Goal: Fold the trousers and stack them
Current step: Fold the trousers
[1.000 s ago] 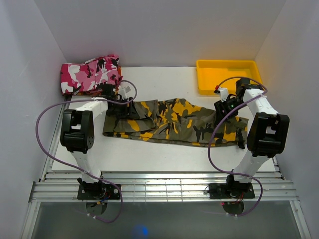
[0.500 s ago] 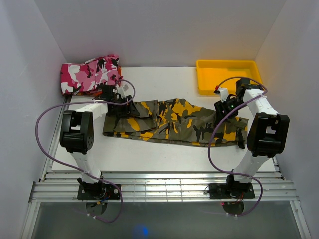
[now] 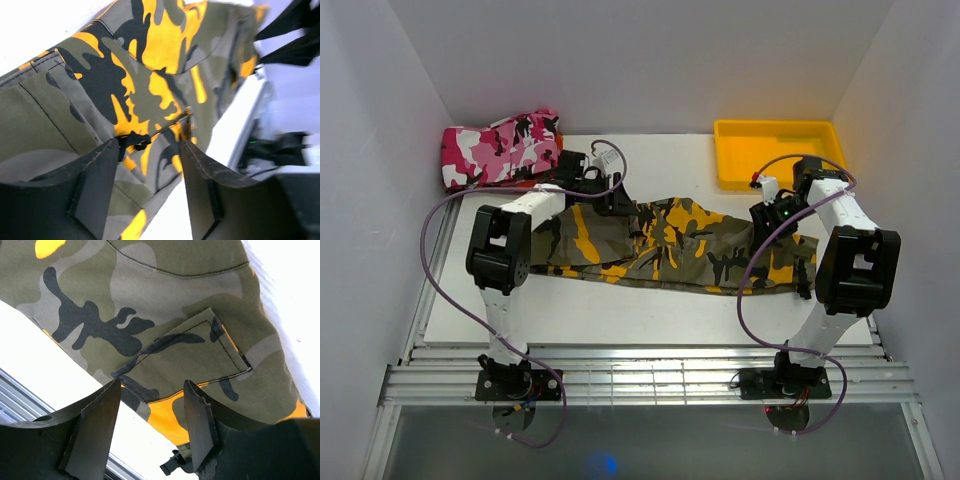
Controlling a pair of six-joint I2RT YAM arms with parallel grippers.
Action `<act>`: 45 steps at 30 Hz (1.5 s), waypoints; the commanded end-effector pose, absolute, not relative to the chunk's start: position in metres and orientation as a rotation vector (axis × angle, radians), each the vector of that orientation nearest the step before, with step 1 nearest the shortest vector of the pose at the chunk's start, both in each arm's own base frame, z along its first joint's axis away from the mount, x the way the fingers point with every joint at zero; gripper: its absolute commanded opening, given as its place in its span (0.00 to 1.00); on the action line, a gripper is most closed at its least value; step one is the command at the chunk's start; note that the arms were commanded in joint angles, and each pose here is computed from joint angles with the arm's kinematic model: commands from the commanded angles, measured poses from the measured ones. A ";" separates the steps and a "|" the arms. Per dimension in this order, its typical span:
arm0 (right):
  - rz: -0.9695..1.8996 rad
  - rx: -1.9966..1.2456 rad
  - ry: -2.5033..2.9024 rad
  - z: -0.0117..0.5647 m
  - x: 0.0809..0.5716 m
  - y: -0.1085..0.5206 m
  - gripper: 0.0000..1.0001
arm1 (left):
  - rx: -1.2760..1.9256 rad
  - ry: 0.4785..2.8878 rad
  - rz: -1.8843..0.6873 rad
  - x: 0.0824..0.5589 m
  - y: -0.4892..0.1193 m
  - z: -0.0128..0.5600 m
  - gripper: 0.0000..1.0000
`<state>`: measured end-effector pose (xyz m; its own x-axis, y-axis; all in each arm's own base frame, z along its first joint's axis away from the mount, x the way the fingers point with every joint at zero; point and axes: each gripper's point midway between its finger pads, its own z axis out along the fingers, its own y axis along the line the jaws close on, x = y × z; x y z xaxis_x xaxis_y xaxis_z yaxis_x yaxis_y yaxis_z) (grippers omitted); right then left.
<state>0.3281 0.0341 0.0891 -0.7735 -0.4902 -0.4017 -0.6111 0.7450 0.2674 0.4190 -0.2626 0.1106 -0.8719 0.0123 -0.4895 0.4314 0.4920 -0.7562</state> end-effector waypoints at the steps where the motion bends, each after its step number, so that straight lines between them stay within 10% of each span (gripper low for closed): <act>1: 0.531 -0.881 2.613 0.096 0.324 0.035 0.59 | 0.560 2.259 -1.077 0.422 -0.254 0.137 0.63; 18: 0.447 -0.850 2.712 0.075 0.317 0.021 0.45 | 1.285 2.241 -0.578 0.326 -0.238 0.078 0.57; 45: 0.425 -0.854 2.758 0.062 0.314 0.015 0.44 | 1.390 2.131 -0.393 0.342 -0.266 0.036 0.63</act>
<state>0.3123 0.0143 0.0648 -0.8060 -0.5128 -0.2955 -0.5782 0.7889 0.2081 0.3460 -0.2595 0.0319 -0.3384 0.7439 -0.5763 0.8924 0.4481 0.0543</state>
